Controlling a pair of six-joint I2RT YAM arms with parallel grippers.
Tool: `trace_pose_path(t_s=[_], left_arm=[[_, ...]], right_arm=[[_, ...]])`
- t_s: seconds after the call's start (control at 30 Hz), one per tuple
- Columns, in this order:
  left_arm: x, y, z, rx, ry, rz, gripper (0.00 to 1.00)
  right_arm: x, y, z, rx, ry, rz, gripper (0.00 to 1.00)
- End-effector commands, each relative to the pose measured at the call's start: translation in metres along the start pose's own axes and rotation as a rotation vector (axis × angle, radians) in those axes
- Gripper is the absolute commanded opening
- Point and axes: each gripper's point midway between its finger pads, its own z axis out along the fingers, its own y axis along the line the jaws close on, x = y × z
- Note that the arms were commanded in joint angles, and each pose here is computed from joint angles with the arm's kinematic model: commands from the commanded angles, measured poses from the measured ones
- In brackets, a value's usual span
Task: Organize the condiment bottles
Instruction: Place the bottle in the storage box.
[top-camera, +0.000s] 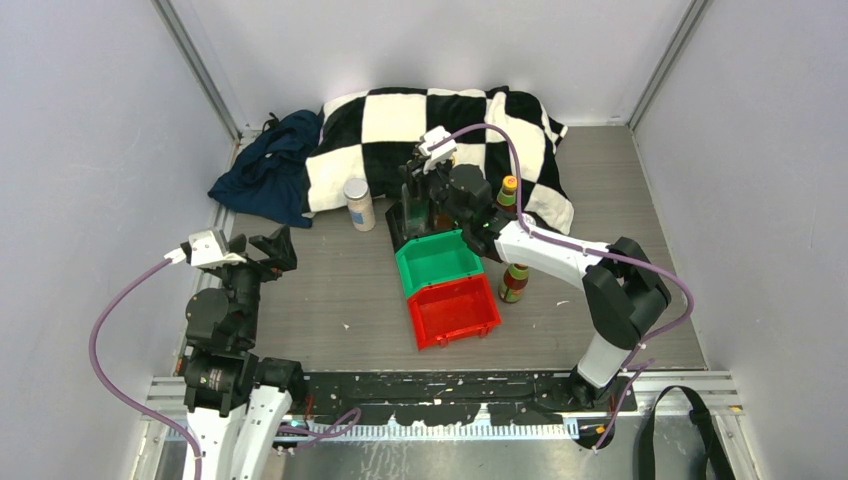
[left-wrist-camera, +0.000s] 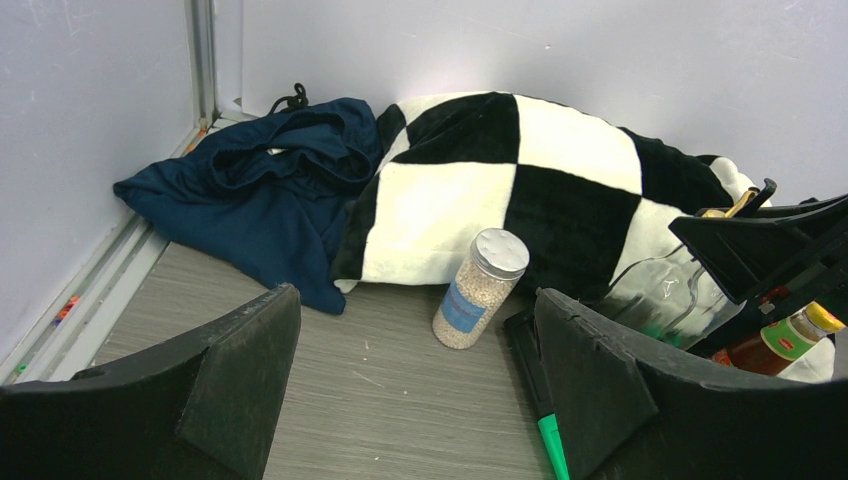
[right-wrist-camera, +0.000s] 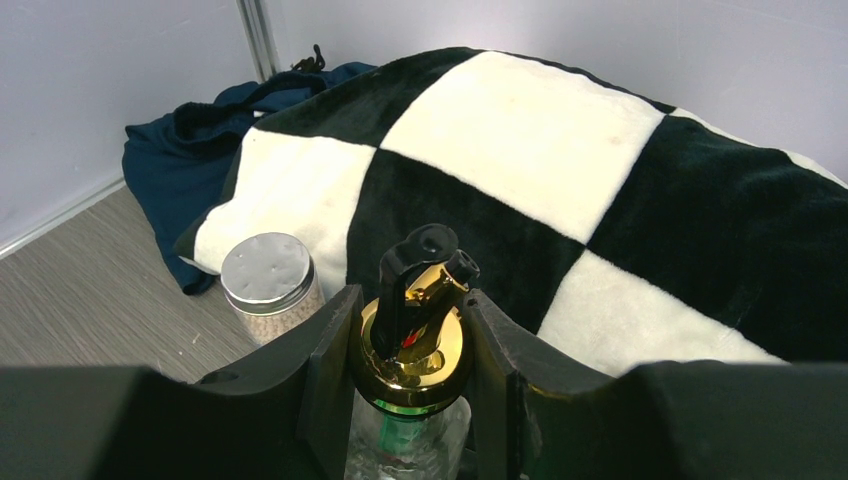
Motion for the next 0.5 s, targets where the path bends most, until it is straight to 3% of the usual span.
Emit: trace_pose_path(t_s=[0.0,0.17,0.47], left_arm=[[-0.0127,-0.0049,0.0023,0.018,-0.051,-0.023,0.88],[-0.0131,-0.0047,0.0019,0.017,-0.053,-0.025,0.88],[-0.0120,-0.0042,0.0026,0.014,-0.049,-0.024,0.88]], right_arm=[[-0.0583,-0.0038,-0.0021,0.013,-0.186,0.050,0.25],[-0.0594,-0.0034,-0.0040,0.009,-0.185,0.059,0.44],[-0.0613,0.0022,-0.0064,-0.006,-0.182,0.063,0.62]])
